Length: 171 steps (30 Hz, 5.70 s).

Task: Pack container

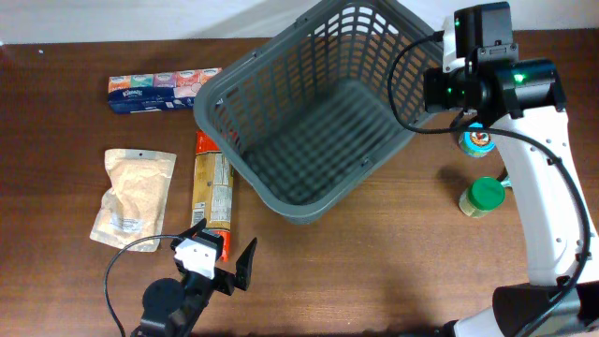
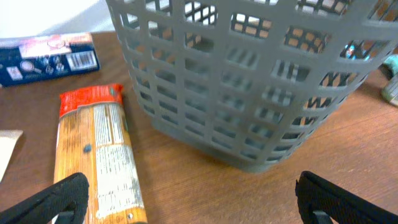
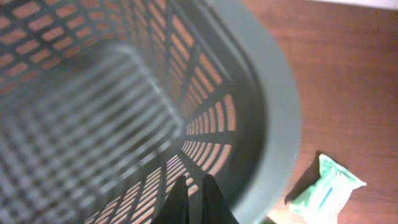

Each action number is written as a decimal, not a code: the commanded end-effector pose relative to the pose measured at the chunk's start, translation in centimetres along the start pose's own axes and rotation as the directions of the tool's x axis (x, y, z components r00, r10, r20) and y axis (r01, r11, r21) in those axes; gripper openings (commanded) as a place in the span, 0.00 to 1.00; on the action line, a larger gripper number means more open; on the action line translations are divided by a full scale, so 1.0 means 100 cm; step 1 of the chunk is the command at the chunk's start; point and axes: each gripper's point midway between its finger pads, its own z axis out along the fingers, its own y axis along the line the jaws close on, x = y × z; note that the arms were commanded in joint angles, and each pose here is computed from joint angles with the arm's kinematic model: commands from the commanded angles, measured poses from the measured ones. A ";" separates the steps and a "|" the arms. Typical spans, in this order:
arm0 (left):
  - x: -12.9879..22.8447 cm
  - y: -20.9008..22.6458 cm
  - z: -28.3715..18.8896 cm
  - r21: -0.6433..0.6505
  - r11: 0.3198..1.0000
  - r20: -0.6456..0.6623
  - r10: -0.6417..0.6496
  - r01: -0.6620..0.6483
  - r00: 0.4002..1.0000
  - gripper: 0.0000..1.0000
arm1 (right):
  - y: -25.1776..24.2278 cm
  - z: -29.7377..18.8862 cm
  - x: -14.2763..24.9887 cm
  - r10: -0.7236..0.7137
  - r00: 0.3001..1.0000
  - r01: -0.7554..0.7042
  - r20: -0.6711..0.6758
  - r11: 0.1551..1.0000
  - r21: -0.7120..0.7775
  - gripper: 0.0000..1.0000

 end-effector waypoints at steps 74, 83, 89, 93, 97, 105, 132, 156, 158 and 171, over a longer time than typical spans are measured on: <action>-0.075 -0.129 -0.024 0.624 0.772 -0.312 0.112 0.115 0.943 0.02 | 0.004 -0.092 -0.024 0.022 0.991 -0.009 0.133 0.995 -0.099 0.04; -0.071 -0.130 0.013 0.469 0.883 -0.287 0.179 -0.026 0.941 0.02 | 0.003 -0.092 -0.024 0.022 0.991 -0.010 0.133 0.996 -0.092 0.04; -0.079 -0.127 0.029 0.346 0.934 -0.245 0.180 -0.087 0.953 0.02 | 0.003 -0.092 -0.024 0.022 0.991 -0.010 0.134 0.996 -0.092 0.03; -0.084 -0.118 0.042 0.236 0.965 -0.226 0.164 -0.110 0.960 0.02 | 0.003 -0.092 -0.024 0.022 0.991 -0.010 0.134 0.996 -0.092 0.04; -0.080 -0.102 0.057 0.113 0.989 -0.246 0.120 -0.095 0.962 0.02 | 0.002 -0.092 -0.024 0.022 0.991 -0.010 0.134 0.996 -0.092 0.04; -0.097 -0.067 0.065 -0.125 0.988 -0.173 0.070 -0.093 0.982 0.02 | 0.003 -0.089 -0.021 0.020 0.993 -0.009 0.116 0.996 -0.092 0.03; -0.134 -0.027 0.073 -0.312 0.950 -0.016 0.006 -0.011 1.000 0.02 | 0.013 -0.012 -0.008 -0.006 0.997 -0.001 -0.081 0.996 -0.091 0.04; -0.138 -0.026 0.069 -0.309 0.951 -0.001 0.002 -0.002 1.000 0.02 | 0.028 -0.009 0.044 -0.035 0.948 -0.021 -0.317 0.985 -0.171 0.04; -0.141 -0.026 0.066 -0.307 0.952 0.007 -0.001 0.003 1.000 0.02 | 0.028 -0.013 0.038 -0.027 0.957 -0.024 -0.290 0.985 -0.171 0.03; -0.188 -0.042 -0.002 -0.162 0.986 -0.124 0.019 -0.039 0.992 0.02 | 0.013 -0.112 0.015 0.020 0.999 -0.025 -0.028 0.986 -0.167 0.04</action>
